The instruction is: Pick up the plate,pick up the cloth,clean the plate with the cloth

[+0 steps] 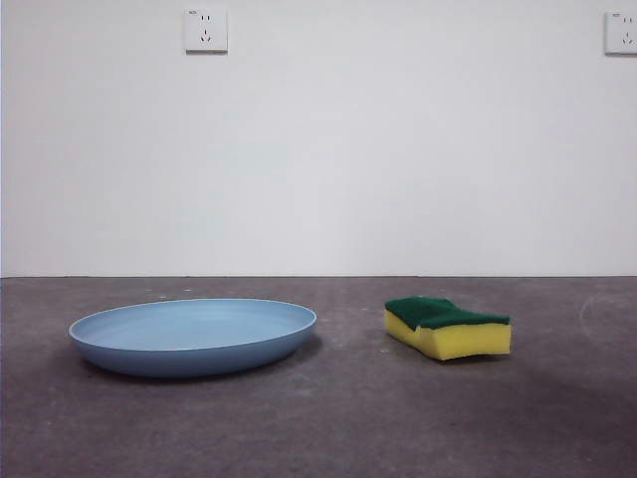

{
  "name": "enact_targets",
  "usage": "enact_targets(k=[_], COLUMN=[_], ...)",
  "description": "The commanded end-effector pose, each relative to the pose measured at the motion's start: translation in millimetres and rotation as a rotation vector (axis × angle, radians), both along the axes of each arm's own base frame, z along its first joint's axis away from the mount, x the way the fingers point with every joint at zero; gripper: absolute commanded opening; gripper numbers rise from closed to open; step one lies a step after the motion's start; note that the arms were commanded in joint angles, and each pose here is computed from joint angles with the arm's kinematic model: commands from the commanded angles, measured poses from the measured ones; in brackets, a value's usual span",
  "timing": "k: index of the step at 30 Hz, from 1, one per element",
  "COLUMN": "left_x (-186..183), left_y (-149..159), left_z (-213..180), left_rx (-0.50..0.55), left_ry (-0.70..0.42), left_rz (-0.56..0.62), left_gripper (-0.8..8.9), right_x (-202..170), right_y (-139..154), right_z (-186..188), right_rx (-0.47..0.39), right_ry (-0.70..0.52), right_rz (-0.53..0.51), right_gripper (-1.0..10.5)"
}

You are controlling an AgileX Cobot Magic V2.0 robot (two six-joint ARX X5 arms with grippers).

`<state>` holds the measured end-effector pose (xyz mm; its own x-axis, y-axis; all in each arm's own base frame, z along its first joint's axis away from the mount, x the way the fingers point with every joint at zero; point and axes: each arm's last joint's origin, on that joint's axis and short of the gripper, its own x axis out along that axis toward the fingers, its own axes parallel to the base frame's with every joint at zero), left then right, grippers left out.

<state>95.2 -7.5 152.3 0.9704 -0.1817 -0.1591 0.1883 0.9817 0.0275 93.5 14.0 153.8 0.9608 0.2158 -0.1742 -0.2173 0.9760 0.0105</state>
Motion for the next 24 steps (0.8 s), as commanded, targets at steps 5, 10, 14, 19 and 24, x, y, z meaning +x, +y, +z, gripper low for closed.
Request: enact_targets(k=[5,10,14,19,24], left_x=[1,1,1,1,-1], left_y=[0,0,0,0,0], left_z=[-4,-3,-1,-1,9], left_rx=[-0.003,-0.005,-0.026,-0.135,-0.266], left_ry=[0.012,0.0,-0.021,-0.001,0.006], left_rz=[0.001,-0.006,-0.009,0.013,0.029], left_gripper=[-0.03,-0.04,-0.04,-0.06,-0.06], right_x=[0,0,0,0,0], right_y=[0,0,0,0,0], right_z=[-4,-4,-4,-4,5], right_rx=[0.016,0.072,0.158,0.27,0.361], right_ry=[0.014,0.026,0.046,0.072,0.105], right_rz=[0.001,-0.008,-0.024,-0.045,-0.064], right_gripper=[0.0,0.0,0.0,0.0,-0.1])
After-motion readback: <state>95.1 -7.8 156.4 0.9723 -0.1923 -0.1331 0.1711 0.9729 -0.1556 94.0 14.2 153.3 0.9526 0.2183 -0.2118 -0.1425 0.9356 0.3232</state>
